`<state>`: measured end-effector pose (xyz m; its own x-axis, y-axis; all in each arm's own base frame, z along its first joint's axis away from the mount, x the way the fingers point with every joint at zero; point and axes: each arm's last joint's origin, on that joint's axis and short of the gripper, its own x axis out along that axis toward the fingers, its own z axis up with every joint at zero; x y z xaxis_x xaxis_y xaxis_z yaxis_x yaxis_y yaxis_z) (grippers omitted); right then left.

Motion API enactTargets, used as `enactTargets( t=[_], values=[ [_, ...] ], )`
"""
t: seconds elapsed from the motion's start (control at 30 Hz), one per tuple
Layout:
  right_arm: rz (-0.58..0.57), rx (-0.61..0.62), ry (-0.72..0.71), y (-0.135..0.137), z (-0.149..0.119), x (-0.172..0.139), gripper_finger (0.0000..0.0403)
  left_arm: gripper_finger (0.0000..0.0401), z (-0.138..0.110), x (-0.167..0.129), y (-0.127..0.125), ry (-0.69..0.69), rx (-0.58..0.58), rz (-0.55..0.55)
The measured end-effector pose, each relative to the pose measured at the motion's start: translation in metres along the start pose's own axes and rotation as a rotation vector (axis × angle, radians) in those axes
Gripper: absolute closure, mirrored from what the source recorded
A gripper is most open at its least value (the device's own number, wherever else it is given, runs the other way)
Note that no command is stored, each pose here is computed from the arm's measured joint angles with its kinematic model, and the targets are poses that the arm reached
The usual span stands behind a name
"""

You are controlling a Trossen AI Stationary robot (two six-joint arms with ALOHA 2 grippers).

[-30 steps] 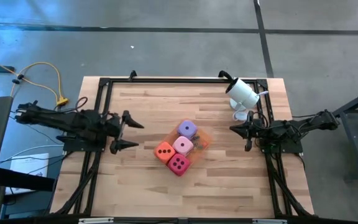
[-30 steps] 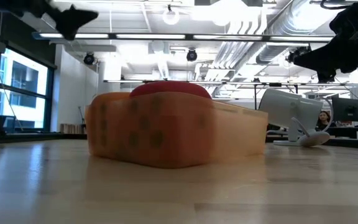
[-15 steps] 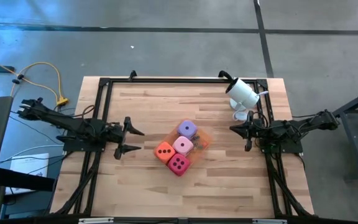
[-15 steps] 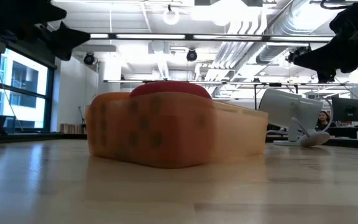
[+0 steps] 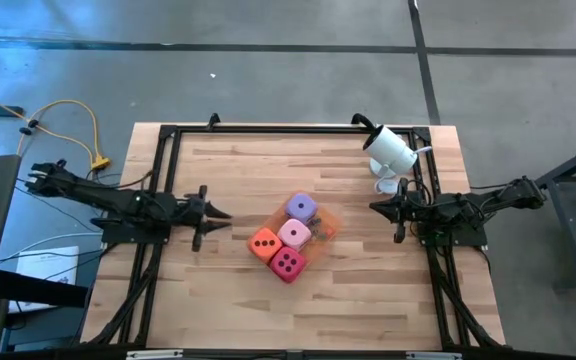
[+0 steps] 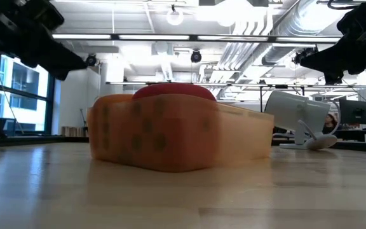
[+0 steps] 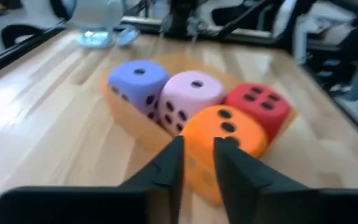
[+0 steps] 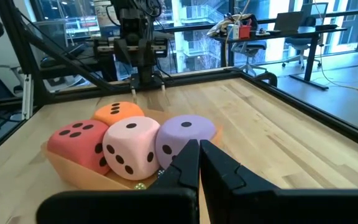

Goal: Pick & Place Dice
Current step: Return to Home Position

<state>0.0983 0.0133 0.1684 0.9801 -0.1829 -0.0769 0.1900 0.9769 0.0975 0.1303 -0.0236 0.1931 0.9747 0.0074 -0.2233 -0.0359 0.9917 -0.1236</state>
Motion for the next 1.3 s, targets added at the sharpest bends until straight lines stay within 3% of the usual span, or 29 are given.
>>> enactTargets(
  t=[0.13,0.23,0.53,0.93,1.3],
  values=[
    [0.0,0.001,-0.001,0.0,0.0,0.0,0.0401,0.0375,-0.005,-0.008,0.001,-0.04,-0.004,-0.082],
    [0.0,0.001,-0.001,0.0,0.0,0.0,0.0401,0.0388,-0.015,-0.009,0.002,-0.051,0.016,-0.1],
    [0.0,0.001,-0.002,0.0,0.0,0.0,0.0401,0.0384,-0.046,-0.004,0.009,0.003,0.034,-0.037],
    [0.001,0.001,-0.002,0.0,0.0,0.0,0.0401,0.0384,-0.036,-0.013,0.008,-0.13,0.149,-0.056],
    [0.001,0.001,-0.001,0.0,0.0,0.0,0.0401,0.0384,-0.032,-0.014,0.007,-0.177,0.119,-0.08]
  ],
)
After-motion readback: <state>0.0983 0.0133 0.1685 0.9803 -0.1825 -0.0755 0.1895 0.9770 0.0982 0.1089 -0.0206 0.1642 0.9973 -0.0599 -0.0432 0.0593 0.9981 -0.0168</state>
